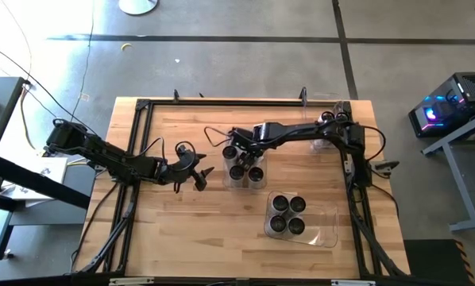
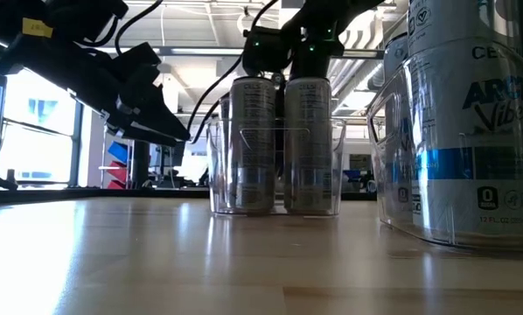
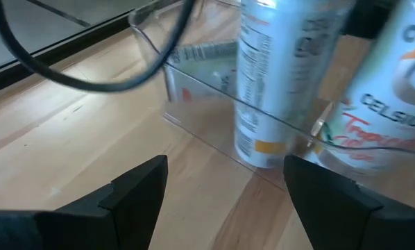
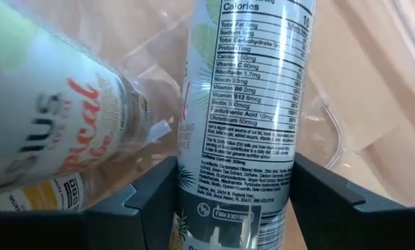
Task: Sort soda cans
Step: Adjust the white/yellow soda cans
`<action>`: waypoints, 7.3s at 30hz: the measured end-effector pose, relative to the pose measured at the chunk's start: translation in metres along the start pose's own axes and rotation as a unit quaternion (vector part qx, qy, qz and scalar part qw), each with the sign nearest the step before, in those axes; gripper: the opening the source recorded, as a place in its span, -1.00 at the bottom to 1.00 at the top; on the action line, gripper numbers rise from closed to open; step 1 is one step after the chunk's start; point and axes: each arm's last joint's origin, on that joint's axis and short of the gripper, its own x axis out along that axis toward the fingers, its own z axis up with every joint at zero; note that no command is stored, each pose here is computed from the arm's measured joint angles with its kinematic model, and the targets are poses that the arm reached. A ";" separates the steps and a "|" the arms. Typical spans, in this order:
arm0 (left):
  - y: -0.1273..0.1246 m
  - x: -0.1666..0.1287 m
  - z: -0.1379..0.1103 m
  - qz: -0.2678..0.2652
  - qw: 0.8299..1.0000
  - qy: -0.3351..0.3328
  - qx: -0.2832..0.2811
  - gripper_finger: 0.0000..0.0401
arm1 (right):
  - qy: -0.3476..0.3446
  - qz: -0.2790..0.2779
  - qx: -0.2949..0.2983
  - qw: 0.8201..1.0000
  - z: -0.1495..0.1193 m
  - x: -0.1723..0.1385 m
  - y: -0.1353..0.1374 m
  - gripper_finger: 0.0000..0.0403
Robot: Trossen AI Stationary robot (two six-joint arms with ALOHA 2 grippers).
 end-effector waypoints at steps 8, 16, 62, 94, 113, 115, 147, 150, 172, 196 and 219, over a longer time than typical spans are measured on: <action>-0.001 0.000 0.000 -0.007 1.000 0.003 -0.003 0.41 | -0.040 0.006 0.012 0.999 0.003 -0.031 -0.004 0.09; -0.001 0.000 -0.001 -0.007 1.000 0.004 -0.003 0.41 | -0.044 -0.032 0.009 0.998 -0.002 -0.047 -0.010 0.09; 0.004 -0.018 0.101 -0.118 0.926 -0.347 0.091 0.48 | -0.589 0.138 -0.162 0.780 -0.108 -0.098 -0.025 0.08; -0.016 0.069 0.163 -0.304 0.891 -0.331 0.067 0.41 | -0.600 0.152 -0.189 0.763 -0.107 -0.099 -0.023 0.09; -0.015 0.078 0.150 -0.171 0.941 -0.264 0.126 0.18 | -0.425 0.094 -0.183 0.882 -0.077 -0.119 -0.053 0.57; -0.015 0.078 0.151 -0.160 0.942 -0.265 0.127 0.18 | -0.413 0.077 -0.193 0.887 -0.071 -0.134 -0.053 0.58; -0.015 0.080 0.148 -0.150 0.947 -0.250 0.135 0.18 | -0.474 0.057 -0.216 0.851 -0.094 -0.215 -0.064 0.58; -0.015 0.080 0.148 -0.149 0.947 -0.250 0.135 0.18 | -0.471 0.061 -0.221 0.852 -0.093 -0.213 -0.063 0.58; -0.015 0.079 0.148 -0.147 0.945 -0.253 0.143 0.23 | -0.448 0.132 -0.209 0.859 -0.078 -0.190 -0.047 0.58; -0.015 0.079 0.147 -0.149 0.945 -0.255 0.143 0.23 | -0.499 0.149 -0.251 0.816 -0.049 -0.165 -0.024 0.16; -0.016 0.078 0.149 -0.154 0.942 -0.263 0.140 0.23 | -0.494 0.148 -0.265 0.815 -0.048 -0.160 -0.024 0.46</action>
